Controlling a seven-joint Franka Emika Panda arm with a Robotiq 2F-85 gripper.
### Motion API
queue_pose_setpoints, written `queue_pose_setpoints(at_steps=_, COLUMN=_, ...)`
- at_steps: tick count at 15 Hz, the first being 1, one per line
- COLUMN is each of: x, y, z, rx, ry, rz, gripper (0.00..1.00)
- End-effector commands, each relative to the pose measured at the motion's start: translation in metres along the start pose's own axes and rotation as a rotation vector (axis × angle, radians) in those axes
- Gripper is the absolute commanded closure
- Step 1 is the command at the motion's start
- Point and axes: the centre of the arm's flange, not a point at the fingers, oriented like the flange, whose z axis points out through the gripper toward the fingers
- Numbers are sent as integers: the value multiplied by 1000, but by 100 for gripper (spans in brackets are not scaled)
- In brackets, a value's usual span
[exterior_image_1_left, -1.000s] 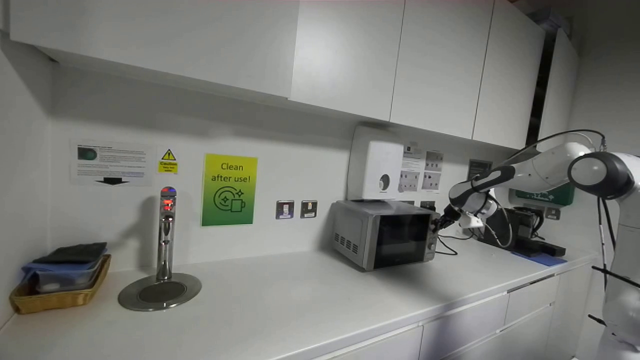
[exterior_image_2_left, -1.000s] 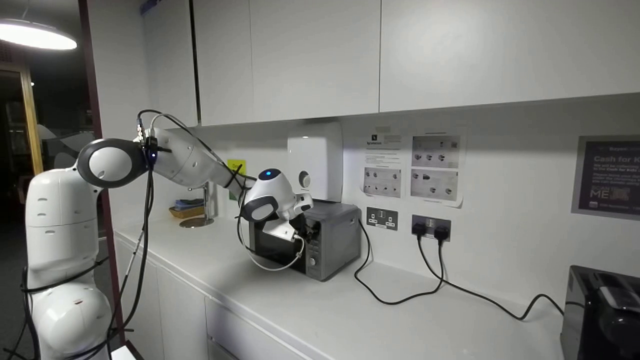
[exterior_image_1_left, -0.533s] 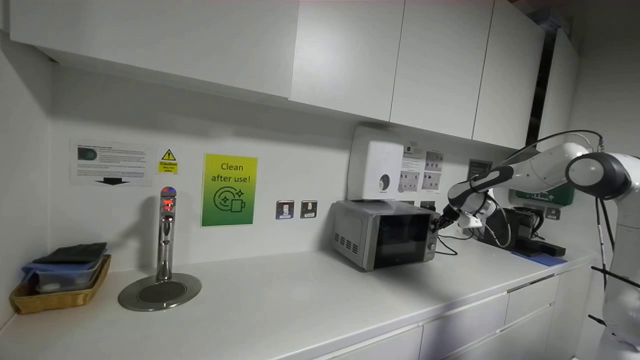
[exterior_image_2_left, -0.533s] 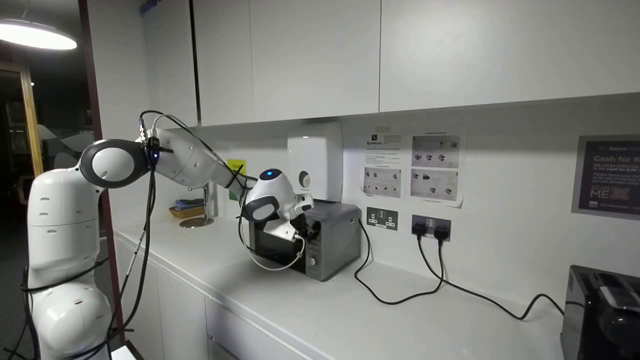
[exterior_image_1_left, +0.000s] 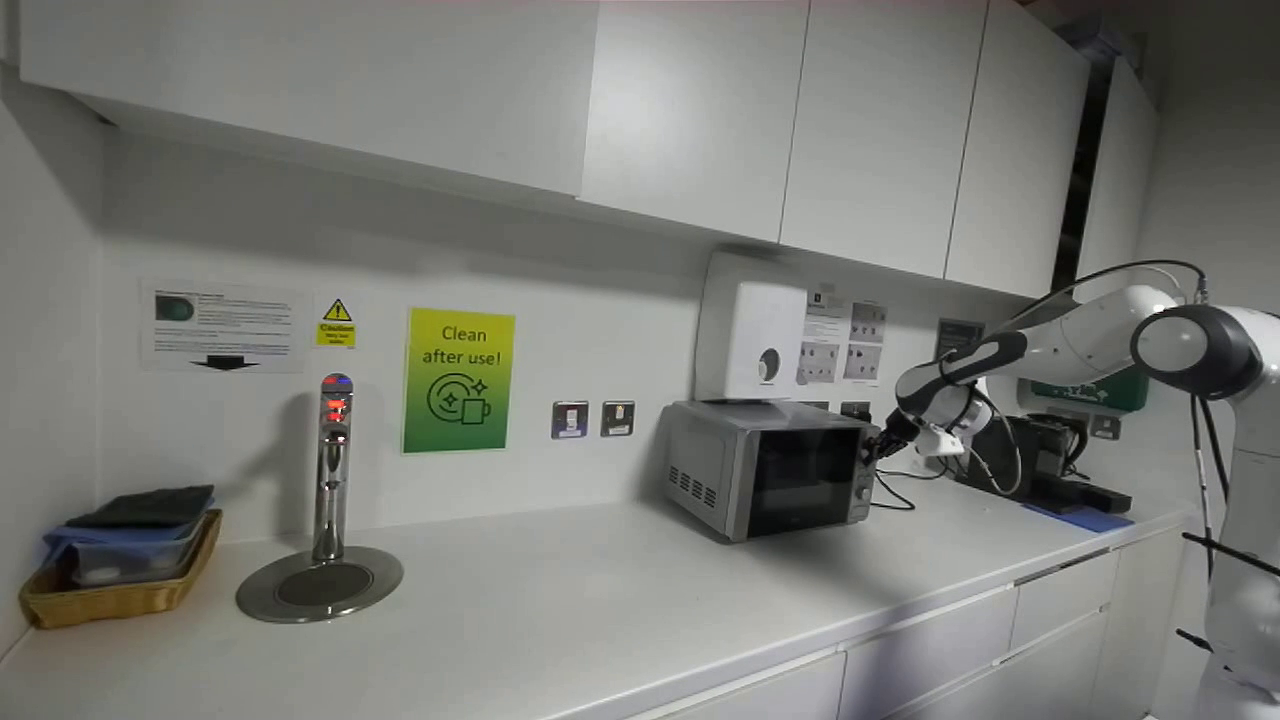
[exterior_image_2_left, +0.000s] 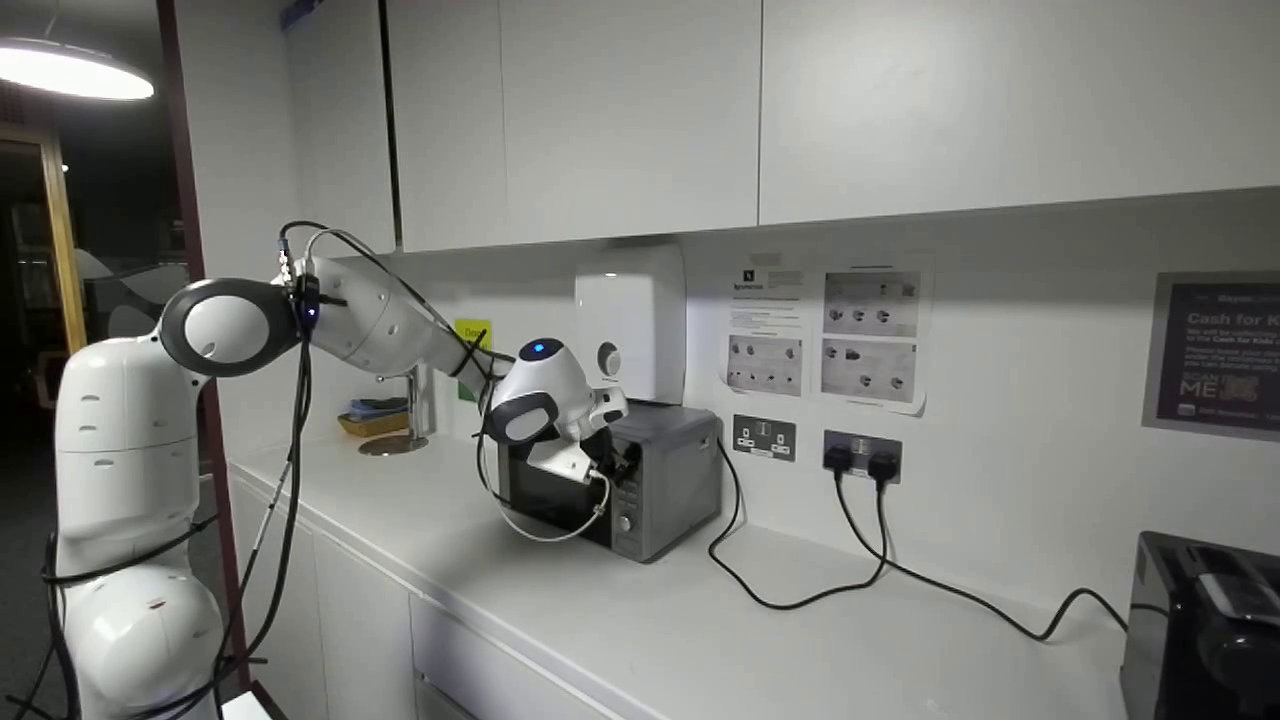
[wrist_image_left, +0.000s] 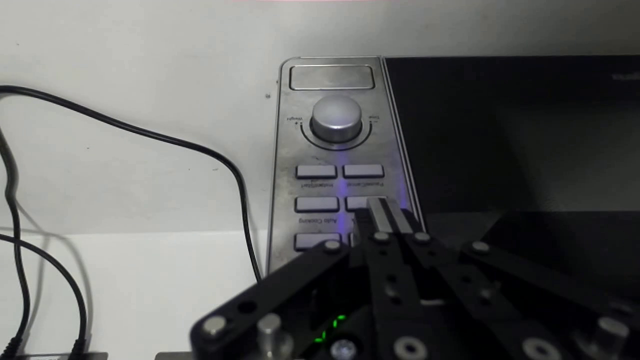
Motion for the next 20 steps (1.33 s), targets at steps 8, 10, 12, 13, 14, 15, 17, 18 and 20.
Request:
queue_pose_setpoints(at_steps=8, x=1, y=-3, z=-3, rx=-9, ry=19, rz=-14, gripper=100)
queue_pose_setpoints(at_steps=10, x=0, y=-3, z=-3, rx=-9, ry=18, rz=-17, gripper=100)
queue_pose_setpoints(at_steps=12, x=0, y=-3, z=-4, rx=-9, ry=20, rz=-17, gripper=100)
queue_pose_setpoints(at_steps=13, x=1, y=-3, z=-4, rx=-9, ry=21, rz=-15, gripper=100)
queue_pose_setpoints(at_steps=14, x=2, y=-3, z=-4, rx=-9, ry=19, rz=-13, gripper=100)
queue_pose_setpoints(at_steps=15, x=2, y=-3, z=-3, rx=-10, ry=19, rz=-13, gripper=100)
queue_pose_setpoints(at_steps=17, x=2, y=-3, z=0, rx=-16, ry=17, rz=-14, gripper=100)
queue_pose_setpoints(at_steps=18, x=3, y=-3, z=0, rx=-17, ry=19, rz=-12, gripper=100)
queue_pose_setpoints(at_steps=20, x=8, y=-3, z=1, rx=-18, ry=21, rz=-1, gripper=100)
